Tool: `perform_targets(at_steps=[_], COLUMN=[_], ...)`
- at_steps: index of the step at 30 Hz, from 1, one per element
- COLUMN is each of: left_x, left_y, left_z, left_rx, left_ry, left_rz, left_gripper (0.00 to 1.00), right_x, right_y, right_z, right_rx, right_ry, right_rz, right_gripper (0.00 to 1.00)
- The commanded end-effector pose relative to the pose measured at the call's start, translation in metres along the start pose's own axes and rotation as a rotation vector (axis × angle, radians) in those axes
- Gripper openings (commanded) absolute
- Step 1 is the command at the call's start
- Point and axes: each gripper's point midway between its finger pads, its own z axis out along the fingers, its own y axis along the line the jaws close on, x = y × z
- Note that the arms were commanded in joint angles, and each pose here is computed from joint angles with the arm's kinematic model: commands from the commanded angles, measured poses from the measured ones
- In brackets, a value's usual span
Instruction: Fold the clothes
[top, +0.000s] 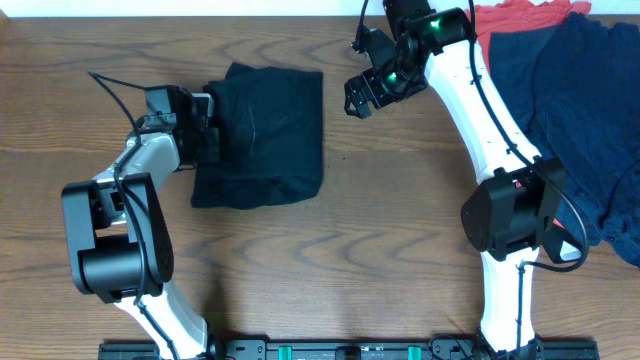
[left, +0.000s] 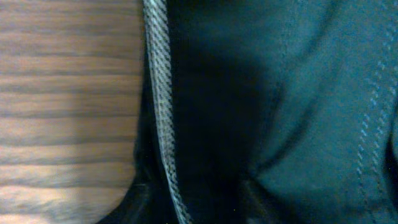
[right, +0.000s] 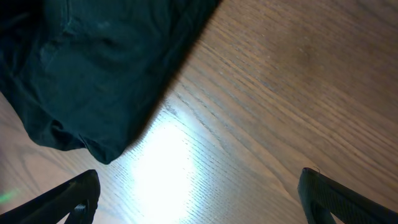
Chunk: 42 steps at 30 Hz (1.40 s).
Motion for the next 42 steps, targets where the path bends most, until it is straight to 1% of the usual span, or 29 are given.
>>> perform_targets(at_steps=[1,2,6,13,20,22,25,30,32,34,36,42], left_x=[0.005,0.006,0.002,-0.031,-0.061,-0.064,-0.060,-0.049,-0.046,-0.044,-0.047,-0.069], left_y=[-0.020,-0.022,-0.020,0.013,0.065,0.081,0.101,0.118,0.123,0.126,0.128,0.125], left_z=[0.005,0.006,0.005,-0.002,-0.017,-0.021,-0.027,-0.030,-0.031,-0.027,-0.020,0.013], left_rx=[0.047,0.049,0.043,0.025,-0.053,-0.095,-0.170,-0.211,-0.221,-0.213,-0.187,-0.075], left_ry=[0.036,0.042,0.027,-0.122,-0.321,-0.376,-0.456,-0.548,-0.584,-0.606,-0.628,-0.715], left_rz=[0.037,0.038,-0.064,-0.468,-0.888,-1.007,-1.244,-1.541,-1.633,-1.706,-1.740,-1.703], left_gripper=[0.11,0.06,0.06,0.06,0.06,0.06,0.06,0.06,0.06,0.06,0.06,0.06], right_x=[-0.005,-0.005,-0.006,-0.007,-0.006,-0.006,-0.006,-0.006,-0.006,-0.006,-0.006,-0.007], right_y=[-0.003,-0.003,-0.003,-0.003,-0.003,-0.003,-0.003,-0.003,-0.003,-0.003,-0.003,-0.003], right_z=[-0.012,-0.012,-0.012,-0.012,-0.012,-0.012,-0.012,-0.012,-0.012,-0.012,-0.012,-0.012], right_rx=[0.030,0.030,0.030,0.030,0.030,0.030,0.030,0.029,0.030,0.030,0.029,0.030], right_ry=[-0.029,-0.029,-0.032,-0.035,-0.032,-0.032,-0.032,-0.032,-0.032,-0.032,-0.033,-0.036], right_rz=[-0.021,-0.021,-0.022,-0.023,-0.022,-0.022,-0.016,-0.010,-0.006,-0.003,-0.003,0.004], right_gripper=[0.99,0.99,0.99,0.99,0.99,0.99,0.99,0.99,0.99,0.99,0.99,0.99])
